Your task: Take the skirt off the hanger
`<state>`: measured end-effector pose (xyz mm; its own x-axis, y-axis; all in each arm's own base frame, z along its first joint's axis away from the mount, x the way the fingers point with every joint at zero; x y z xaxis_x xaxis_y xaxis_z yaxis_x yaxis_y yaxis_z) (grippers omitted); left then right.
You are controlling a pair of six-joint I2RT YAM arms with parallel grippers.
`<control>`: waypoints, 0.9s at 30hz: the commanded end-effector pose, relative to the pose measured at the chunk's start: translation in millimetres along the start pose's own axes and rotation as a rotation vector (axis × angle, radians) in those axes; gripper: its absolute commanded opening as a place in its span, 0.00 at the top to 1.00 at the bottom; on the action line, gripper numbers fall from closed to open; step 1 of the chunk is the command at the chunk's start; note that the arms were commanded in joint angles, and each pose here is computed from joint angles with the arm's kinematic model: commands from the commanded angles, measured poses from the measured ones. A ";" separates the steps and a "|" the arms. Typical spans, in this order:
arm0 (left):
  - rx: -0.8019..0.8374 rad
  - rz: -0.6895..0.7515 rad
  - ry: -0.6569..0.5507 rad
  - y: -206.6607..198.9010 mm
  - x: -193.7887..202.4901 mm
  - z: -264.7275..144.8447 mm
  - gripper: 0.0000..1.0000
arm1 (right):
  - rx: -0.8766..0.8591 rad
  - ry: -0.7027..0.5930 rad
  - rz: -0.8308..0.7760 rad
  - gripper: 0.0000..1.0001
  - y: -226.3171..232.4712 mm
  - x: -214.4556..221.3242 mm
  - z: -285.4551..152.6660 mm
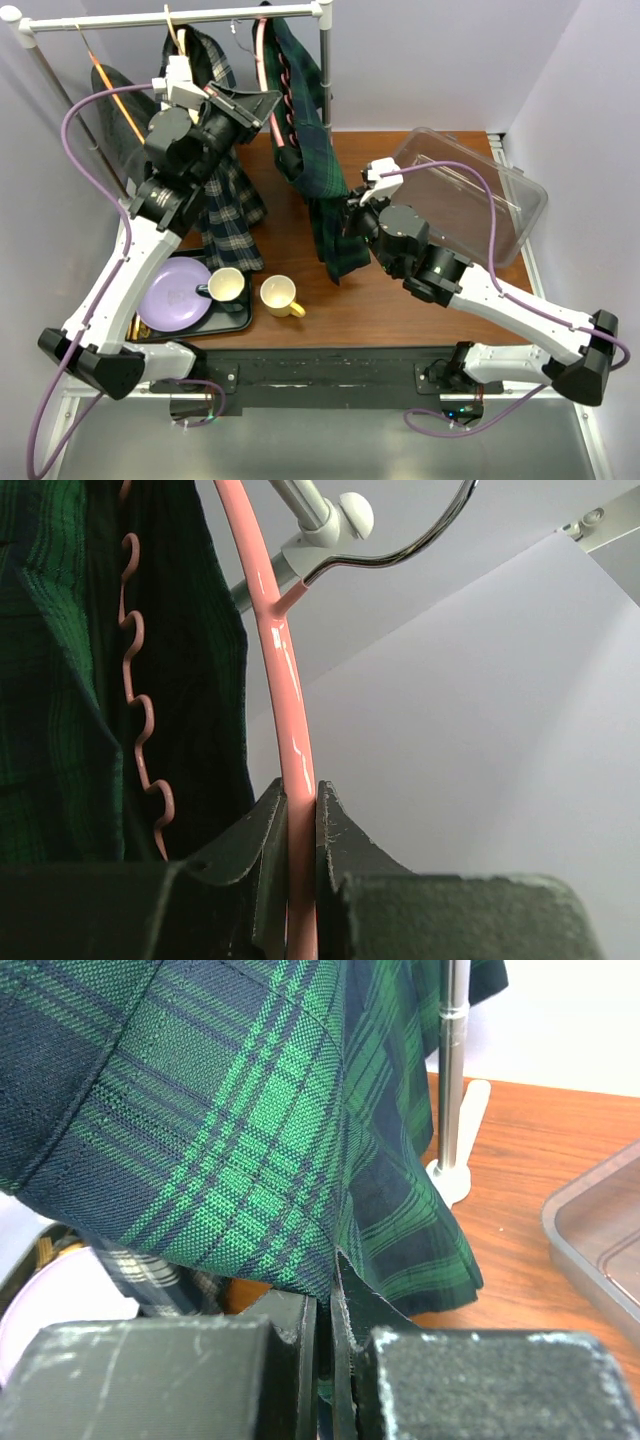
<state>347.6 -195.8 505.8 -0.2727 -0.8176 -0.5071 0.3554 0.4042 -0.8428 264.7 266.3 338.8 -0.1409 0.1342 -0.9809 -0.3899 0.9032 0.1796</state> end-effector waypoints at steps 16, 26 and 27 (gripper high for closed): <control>0.163 0.119 -0.037 -83.7 -45.5 -75.8 1.00 | 0.067 0.038 0.080 1.00 -53.5 -1.2 -72.3; 0.136 0.166 0.020 -80.7 -38.3 -96.1 1.00 | 0.152 0.017 0.060 1.00 -83.5 -0.6 -96.3; 0.131 0.172 0.027 -81.1 -38.1 -99.0 1.00 | 0.163 0.014 0.060 1.00 -85.7 -2.5 -97.8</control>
<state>274.6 -194.3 491.7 -0.4921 -0.6898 -0.5310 0.2970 0.4403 -0.8473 201.8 197.9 344.7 -0.2018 0.2291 -0.9523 -0.4349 0.8502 0.2967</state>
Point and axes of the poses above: each gripper's point midway between its finger pads, its own z axis out along the fingers, its own y axis along the line the jaws close on, x = y × z, the point moved 2 cm from there along -z, back along the fingers, and after that the axes turned 1 degree about -z, right-handed, at the moved point
